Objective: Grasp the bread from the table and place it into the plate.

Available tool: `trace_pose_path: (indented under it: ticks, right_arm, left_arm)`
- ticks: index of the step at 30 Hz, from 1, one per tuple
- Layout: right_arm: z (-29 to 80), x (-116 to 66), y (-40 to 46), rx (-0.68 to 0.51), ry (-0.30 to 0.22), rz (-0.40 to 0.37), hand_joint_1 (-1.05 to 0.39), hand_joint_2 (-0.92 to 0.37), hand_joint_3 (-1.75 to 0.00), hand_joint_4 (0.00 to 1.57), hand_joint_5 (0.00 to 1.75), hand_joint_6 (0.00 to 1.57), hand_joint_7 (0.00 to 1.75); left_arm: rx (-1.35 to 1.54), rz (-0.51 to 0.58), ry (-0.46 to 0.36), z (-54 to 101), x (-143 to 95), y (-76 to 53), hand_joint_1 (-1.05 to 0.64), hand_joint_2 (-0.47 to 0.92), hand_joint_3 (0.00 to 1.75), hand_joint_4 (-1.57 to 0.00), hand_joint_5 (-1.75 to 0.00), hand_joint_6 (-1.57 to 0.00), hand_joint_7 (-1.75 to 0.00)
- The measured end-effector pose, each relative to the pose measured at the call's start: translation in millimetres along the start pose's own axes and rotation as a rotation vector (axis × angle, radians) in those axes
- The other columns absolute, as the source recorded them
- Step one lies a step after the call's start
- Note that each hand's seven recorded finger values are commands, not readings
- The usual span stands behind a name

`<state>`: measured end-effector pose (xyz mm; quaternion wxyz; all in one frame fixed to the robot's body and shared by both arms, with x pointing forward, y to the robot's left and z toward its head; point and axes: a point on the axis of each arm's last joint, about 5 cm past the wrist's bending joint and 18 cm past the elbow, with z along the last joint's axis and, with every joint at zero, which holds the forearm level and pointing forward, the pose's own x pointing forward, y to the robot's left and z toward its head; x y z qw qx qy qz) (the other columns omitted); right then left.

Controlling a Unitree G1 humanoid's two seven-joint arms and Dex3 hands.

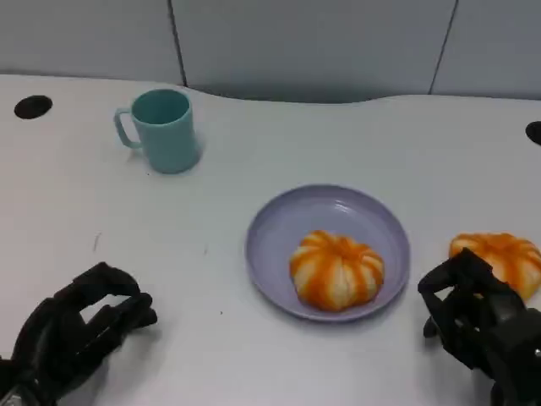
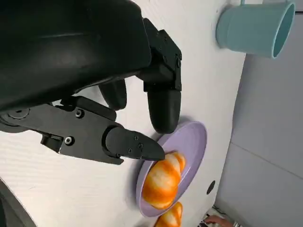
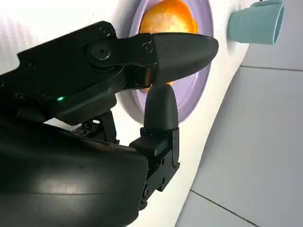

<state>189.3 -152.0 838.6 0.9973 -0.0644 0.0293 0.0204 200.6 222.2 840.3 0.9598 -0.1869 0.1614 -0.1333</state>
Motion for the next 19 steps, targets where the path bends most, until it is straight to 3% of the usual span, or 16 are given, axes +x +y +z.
trace_pose_path:
  ticks: [6, 14, 19]
  right_arm:
    - [-0.5, 0.6, -0.1, 0.007, -0.004, 0.003, -0.3, -0.92, -0.39, 0.63, 1.75, 0.39, 1.71]
    - [-3.6, 1.2, 1.0, -0.005, -0.076, 0.01, -0.3, -0.92, -0.4, 0.7, 1.75, 0.43, 1.74]
    - [-6.0, 0.3, 1.4, -0.009, -0.08, 0.008, -0.32, -0.92, -0.4, 0.7, 1.75, 0.43, 1.74]
  left_arm:
    - [0.002, 0.001, -0.004, 0.0, 0.6, 0.1, -0.29, 0.92, 0.05, -0.59, -1.75, -0.45, -1.75]
    - [0.004, 0.0, -0.005, -0.1, 0.9, 0.1, -0.3, 0.92, 0.05, -0.59, -1.75, -0.45, -1.75]
    - [0.005, 0.001, -0.006, -0.2, 1.3, 0.4, -0.3, 0.92, 0.07, -0.58, -1.75, -0.45, -1.75]
